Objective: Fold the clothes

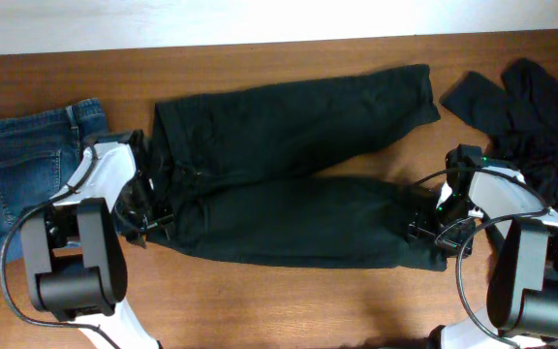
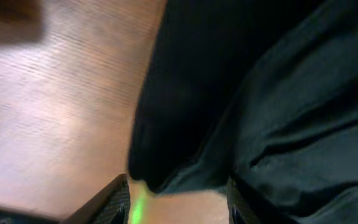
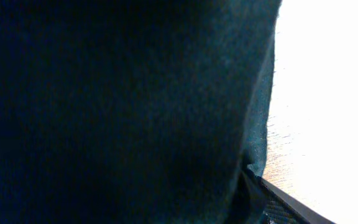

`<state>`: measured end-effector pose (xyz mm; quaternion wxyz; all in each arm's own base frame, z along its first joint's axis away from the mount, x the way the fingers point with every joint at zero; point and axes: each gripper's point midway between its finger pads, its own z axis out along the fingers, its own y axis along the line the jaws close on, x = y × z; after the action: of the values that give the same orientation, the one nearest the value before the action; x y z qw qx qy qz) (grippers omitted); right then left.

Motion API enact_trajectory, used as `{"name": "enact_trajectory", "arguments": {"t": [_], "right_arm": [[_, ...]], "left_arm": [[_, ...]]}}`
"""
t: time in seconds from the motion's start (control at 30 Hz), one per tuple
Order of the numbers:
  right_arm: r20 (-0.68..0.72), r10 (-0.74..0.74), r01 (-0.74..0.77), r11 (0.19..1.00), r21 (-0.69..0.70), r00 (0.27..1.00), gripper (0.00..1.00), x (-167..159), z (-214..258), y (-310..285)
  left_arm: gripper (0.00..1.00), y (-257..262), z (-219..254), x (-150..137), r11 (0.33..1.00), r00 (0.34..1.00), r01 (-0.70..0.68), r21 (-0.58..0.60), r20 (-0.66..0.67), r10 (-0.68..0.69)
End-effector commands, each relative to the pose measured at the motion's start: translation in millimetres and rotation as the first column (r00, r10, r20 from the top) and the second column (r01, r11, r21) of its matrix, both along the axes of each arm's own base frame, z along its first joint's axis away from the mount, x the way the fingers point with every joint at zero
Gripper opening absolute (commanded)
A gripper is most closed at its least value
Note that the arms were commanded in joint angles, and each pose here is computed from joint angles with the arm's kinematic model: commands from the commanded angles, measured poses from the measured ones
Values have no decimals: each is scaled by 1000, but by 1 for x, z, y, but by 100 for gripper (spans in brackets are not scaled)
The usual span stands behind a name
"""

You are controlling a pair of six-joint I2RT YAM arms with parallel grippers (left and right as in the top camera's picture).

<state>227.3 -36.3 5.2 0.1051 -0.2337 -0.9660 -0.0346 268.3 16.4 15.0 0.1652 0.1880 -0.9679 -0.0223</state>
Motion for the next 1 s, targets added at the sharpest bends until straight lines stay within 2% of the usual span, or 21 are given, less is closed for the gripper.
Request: {"name": "enact_trajectory", "arguments": {"t": [0.0,0.27,0.47,0.57,0.8,0.97], "right_arm": [[21,1,-2,1000,26,1000,76,1,1,4],[22,1,-2,1000,25,1000,76,1,1,4],[21,1,-2,1000,25,1000,75,1,1,4],[21,1,-2,1000,25,1000,76,1,1,4],[21,1,-2,1000,25,1000,76,1,1,4],[21,1,-2,1000,25,1000,76,1,1,4]], "left_arm": [[50,-11,-3,8,997,997,-57,-53,47,59],[44,-9,-5,17,998,995,-46,-51,85,50],[44,-8,2,-6,998,999,-50,-37,-10,50],[45,1,4,-14,996,995,-85,35,-46,87],[52,4,-7,-4,983,986,-168,78,17,167],[53,-5,-25,-2,982,981,-190,21,54,188]]}}
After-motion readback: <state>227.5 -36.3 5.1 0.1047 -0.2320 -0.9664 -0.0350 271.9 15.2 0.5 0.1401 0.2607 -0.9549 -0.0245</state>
